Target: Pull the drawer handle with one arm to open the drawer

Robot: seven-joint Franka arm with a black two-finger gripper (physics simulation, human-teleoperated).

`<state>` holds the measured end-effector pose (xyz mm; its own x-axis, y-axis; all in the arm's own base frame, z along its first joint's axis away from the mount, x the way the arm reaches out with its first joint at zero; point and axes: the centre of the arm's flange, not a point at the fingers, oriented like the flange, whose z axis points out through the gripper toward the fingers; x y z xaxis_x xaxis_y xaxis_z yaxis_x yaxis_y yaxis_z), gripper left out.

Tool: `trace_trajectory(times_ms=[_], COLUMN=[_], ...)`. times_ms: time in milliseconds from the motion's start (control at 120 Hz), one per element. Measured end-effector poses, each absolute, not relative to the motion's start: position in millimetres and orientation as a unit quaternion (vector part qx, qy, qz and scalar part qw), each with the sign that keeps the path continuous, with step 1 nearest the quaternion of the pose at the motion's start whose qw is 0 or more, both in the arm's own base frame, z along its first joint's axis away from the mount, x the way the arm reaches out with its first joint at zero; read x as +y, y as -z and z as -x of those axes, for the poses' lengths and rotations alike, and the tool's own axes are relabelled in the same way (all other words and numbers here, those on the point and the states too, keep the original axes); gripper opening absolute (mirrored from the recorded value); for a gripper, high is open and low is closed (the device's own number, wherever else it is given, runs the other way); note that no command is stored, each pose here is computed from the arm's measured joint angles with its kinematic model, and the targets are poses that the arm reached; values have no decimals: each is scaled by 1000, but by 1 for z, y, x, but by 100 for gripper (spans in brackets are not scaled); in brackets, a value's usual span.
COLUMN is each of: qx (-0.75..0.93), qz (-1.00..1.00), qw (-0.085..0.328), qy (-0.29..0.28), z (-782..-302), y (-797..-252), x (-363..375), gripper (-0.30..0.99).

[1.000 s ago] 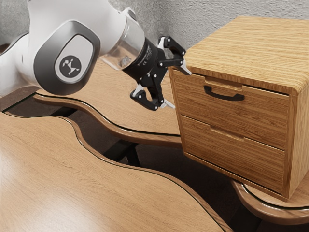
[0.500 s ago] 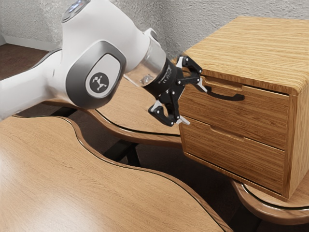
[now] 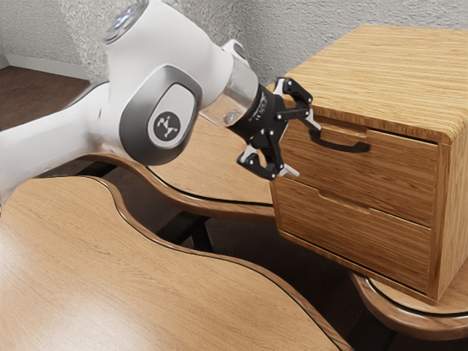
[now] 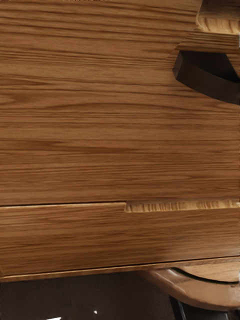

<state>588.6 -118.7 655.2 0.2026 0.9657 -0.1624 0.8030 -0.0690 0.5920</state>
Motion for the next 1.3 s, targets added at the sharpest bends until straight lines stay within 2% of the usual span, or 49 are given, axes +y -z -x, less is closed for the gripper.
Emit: trace_trajectory(times_ms=[408, 1058, 1300], qx=[601, 582, 578], qz=[-731, -744, -747], qw=[298, 300, 300], qy=[-126, -132, -135], z=[-596, -589, -578], y=[-643, -650, -657], x=[-142, -148, -146], gripper=[51, 5, -4])
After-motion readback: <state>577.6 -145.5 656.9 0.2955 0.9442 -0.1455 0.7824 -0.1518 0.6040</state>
